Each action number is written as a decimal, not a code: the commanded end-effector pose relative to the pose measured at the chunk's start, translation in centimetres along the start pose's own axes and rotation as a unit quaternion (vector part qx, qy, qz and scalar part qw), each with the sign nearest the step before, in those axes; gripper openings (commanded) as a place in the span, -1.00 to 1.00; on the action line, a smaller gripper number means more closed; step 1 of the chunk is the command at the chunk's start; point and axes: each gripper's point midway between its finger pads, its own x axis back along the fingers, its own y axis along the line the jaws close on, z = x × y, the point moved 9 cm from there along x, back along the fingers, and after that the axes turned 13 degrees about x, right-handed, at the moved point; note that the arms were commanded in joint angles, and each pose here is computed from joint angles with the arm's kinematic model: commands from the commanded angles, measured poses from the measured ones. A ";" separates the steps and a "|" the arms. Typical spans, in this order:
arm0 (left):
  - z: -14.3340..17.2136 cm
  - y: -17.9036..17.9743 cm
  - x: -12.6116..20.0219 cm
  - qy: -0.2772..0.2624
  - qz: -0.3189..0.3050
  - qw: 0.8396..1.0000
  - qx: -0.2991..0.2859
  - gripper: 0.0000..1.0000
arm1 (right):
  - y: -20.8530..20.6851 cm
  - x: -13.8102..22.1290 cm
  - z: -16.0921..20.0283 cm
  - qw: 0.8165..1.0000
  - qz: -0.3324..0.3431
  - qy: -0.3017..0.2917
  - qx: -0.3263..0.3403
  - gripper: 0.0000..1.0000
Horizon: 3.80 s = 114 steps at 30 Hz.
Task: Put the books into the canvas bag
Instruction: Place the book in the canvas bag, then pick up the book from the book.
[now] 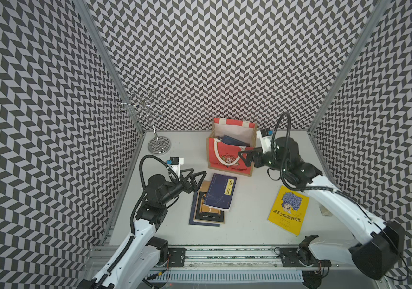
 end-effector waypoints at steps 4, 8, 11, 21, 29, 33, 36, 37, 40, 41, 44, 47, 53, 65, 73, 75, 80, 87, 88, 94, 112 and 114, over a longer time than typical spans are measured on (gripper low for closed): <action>2.9 2.0 -0.9 0.039 0.000 0.998 0.051 0.99 | 1.5 -0.3 7.5 0.996 -0.083 0.021 -0.033 0.98; 4.5 3.2 -1.5 0.061 -0.013 0.996 0.070 0.99 | 1.3 -1.7 11.6 0.989 -0.115 0.065 -0.067 0.99; 5.4 3.6 -2.1 0.074 -0.020 0.994 0.076 0.99 | 1.2 -3.0 13.2 0.984 -0.129 0.094 -0.077 0.99; 7.2 4.6 -3.7 0.110 -0.027 0.989 0.091 0.99 | 0.4 -6.6 17.8 0.969 -0.152 0.158 -0.116 0.99; 9.1 6.2 -4.5 0.135 -0.026 0.984 0.116 0.99 | -0.1 -9.5 18.6 0.964 -0.166 0.165 -0.129 0.98; 9.9 6.7 -5.0 0.148 -0.029 0.981 0.124 0.99 | -0.1 -10.7 18.8 0.959 -0.183 0.162 -0.143 0.99; 10.5 7.0 -5.2 0.155 -0.033 0.979 0.129 0.99 | 0.0 -11.3 18.9 0.956 -0.196 0.155 -0.152 0.99; 10.7 7.2 -5.2 0.157 -0.034 0.978 0.132 0.99 | 0.0 -11.5 18.9 0.956 -0.198 0.153 -0.153 0.99; 11.1 7.4 -5.3 0.163 -0.033 0.976 0.140 0.99 | 0.1 -12.0 18.4 0.954 -0.212 0.143 -0.154 0.99; 11.3 7.5 -5.3 0.165 -0.034 0.976 0.141 0.99 | 0.2 -12.0 18.3 0.953 -0.218 0.139 -0.156 0.97; 11.5 7.5 -5.4 0.170 -0.034 0.974 0.144 0.99 | 0.3 -12.1 17.6 0.953 -0.230 0.122 -0.155 0.82; 11.6 7.5 -5.4 0.171 -0.035 0.974 0.144 0.99 | 0.4 -12.2 17.1 0.953 -0.237 0.112 -0.154 0.39; 11.1 7.0 -5.2 0.163 -0.036 0.976 0.137 0.99 | 0.4 -12.5 16.5 0.954 -0.238 0.097 -0.158 -0.46; 6.5 4.7 -3.8 0.115 -0.047 0.990 0.073 0.99 | 1.3 -11.4 14.8 0.952 -0.272 0.094 -0.107 -1.00; 0.4 1.4 -3.0 0.107 -0.069 0.992 0.025 0.99 | 2.6 -7.6 12.7 0.948 -0.297 0.113 -0.002 -1.00; -0.5 0.3 -3.3 0.136 -0.064 0.989 0.000 0.99 | 3.0 -6.5 12.2 0.946 -0.299 0.121 0.025 -1.00; -1.8 -2.2 -3.9 0.202 -0.003 0.976 -0.078 0.97 | 3.5 -5.1 10.1 0.943 -0.297 0.130 0.071 -1.00; -1.5 -3.2 -4.5 0.247 0.044 0.960 -0.124 0.64 | 6.0 -3.5 8.1 0.924 -0.329 0.154 0.115 -1.00; -1.3 -3.4 -4.5 0.253 0.053 0.958 -0.128 0.57 | 6.4 -3.2 8.0 0.922 -0.331 0.160 0.121 -1.00; 0.4 -4.8 -4.4 0.287 0.107 0.941 -0.145 -0.01 | 7.3 -2.1 6.6 0.920 -0.325 0.170 0.138 -1.00; 1.9 -6.4 -4.0 0.307 0.139 0.927 -0.165 0.44 | 8.1 -0.2 3.7 0.920 -0.331 0.116 0.177 -1.00; 1.9 -6.3 -4.1 0.308 0.133 0.927 -0.166 0.45 | 8.2 0.0 3.6 0.919 -0.334 0.113 0.179 -1.00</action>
